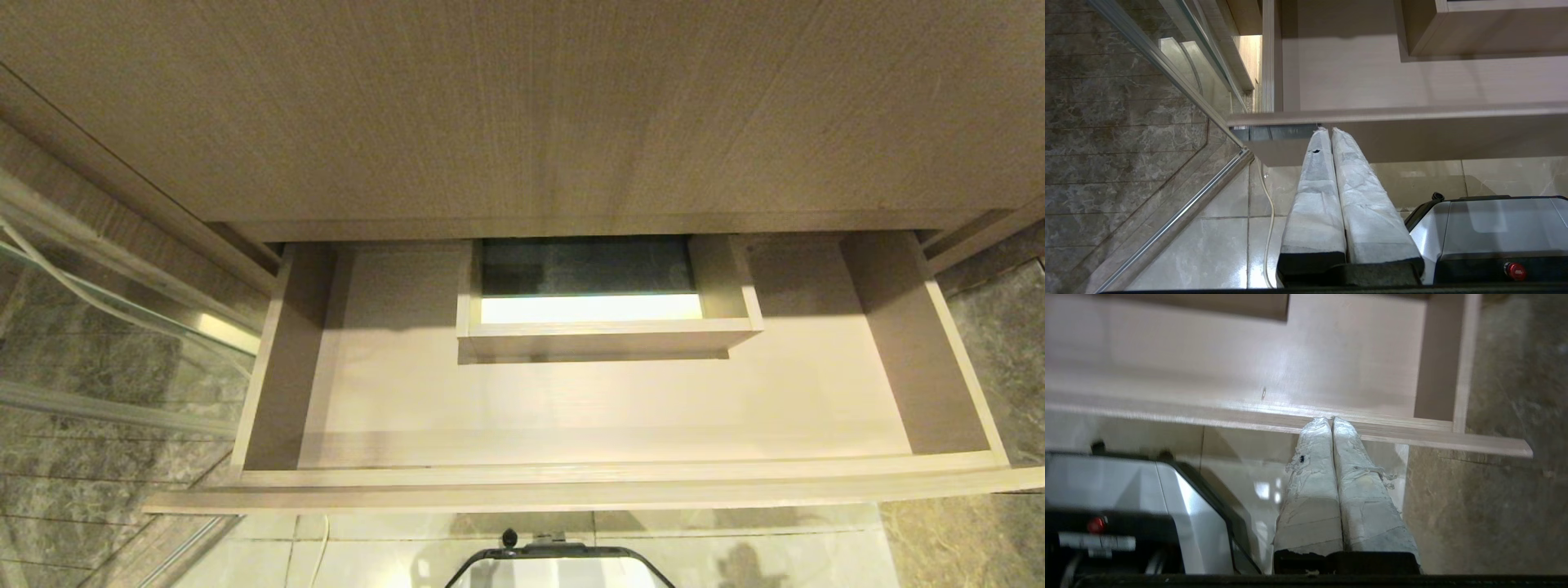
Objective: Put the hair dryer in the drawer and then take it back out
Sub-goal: Pull open the drawer
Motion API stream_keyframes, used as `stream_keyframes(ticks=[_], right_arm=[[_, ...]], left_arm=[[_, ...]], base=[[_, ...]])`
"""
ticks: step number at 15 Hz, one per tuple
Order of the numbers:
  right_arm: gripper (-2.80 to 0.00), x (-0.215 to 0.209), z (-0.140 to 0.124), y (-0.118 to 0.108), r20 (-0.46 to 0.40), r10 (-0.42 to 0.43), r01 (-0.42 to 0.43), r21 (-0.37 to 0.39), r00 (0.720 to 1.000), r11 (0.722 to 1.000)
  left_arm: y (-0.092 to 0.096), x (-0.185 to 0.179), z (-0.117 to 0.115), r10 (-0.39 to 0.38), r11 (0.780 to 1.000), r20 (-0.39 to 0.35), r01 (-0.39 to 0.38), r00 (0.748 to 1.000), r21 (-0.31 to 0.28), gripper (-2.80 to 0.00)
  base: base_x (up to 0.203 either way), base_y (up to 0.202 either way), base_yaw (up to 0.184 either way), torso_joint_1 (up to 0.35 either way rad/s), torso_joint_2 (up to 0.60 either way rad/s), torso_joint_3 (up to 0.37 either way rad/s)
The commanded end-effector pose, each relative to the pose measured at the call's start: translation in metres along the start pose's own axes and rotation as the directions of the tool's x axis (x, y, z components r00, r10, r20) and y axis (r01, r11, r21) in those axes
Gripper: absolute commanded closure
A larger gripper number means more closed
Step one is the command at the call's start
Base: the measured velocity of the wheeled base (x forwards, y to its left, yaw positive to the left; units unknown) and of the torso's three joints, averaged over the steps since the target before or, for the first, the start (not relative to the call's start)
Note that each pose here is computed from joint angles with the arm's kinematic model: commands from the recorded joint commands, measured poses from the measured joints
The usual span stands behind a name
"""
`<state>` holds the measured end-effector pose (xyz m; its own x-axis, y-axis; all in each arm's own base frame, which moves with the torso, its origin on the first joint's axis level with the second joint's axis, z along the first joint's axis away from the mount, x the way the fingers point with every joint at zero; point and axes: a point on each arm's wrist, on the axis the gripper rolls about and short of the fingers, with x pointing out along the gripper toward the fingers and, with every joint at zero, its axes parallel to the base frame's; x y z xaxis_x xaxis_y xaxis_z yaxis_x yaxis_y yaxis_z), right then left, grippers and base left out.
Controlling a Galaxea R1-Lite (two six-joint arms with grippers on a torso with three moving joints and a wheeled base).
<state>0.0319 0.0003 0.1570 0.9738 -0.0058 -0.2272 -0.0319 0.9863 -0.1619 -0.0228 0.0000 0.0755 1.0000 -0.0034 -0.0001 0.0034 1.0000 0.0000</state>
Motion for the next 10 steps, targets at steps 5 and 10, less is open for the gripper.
stream_keyframes(ticks=[5,10], right_arm=[[0.0,-0.041,-0.084,0.008,0.34,-0.001,-0.021,0.062,0.941,0.998],[0.0,-0.039,-0.087,0.011,0.354,0.112,-0.136,0.043,0.928,0.99]], left_arm=[[0.0,0.0,0.0,0.0,1.0,-0.001,0.0,1.0,0.0,0.0],[0.0,0.0,0.0,0.0,1.0,-0.001,0.0,1.0,0.0,0.0]], base=[[0.0,0.0,0.0,0.0,0.0,0.0],[0.0,0.0,0.0,0.0,0.0,0.0]])
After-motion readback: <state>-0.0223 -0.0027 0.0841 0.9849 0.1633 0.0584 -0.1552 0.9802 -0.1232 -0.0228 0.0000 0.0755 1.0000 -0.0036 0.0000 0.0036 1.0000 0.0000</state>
